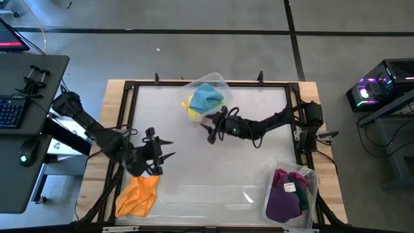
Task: Sort towels by color in basket
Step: Put the blue microfiber cloth into the top transparent bin, then adjust the top transparent bin
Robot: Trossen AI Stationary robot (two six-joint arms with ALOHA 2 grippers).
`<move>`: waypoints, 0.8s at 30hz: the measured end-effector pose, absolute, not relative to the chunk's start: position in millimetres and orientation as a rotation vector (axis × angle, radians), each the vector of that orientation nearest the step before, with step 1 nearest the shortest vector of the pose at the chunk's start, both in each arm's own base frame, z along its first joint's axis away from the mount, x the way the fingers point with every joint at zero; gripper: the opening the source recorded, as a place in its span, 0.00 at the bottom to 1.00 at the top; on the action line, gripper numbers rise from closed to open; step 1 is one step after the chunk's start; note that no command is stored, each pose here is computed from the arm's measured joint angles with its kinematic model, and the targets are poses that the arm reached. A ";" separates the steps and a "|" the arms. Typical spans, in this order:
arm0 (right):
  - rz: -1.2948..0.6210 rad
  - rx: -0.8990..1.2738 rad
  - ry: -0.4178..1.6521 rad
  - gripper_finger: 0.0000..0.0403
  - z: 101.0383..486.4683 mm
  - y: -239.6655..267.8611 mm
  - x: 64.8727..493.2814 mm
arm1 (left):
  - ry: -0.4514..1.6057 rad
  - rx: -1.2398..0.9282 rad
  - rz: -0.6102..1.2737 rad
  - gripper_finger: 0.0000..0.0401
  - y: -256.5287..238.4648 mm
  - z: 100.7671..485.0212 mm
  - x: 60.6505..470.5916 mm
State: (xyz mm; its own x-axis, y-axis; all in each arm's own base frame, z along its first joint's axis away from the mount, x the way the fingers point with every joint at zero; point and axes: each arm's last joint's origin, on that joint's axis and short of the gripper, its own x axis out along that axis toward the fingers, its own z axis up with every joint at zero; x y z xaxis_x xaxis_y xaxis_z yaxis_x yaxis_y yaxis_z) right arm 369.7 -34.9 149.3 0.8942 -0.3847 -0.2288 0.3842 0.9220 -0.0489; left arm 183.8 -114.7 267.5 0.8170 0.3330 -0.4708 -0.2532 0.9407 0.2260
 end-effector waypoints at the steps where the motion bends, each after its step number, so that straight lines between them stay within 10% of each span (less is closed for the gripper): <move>1: -0.432 0.010 0.235 0.51 149.2 -40.8 369.0 | 0.532 0.141 0.304 0.45 -117.7 266.7 180.9; 24: -0.285 -0.151 0.340 0.51 199.4 -25.1 364.2 | 0.403 0.077 0.479 0.45 -89.0 177.6 178.3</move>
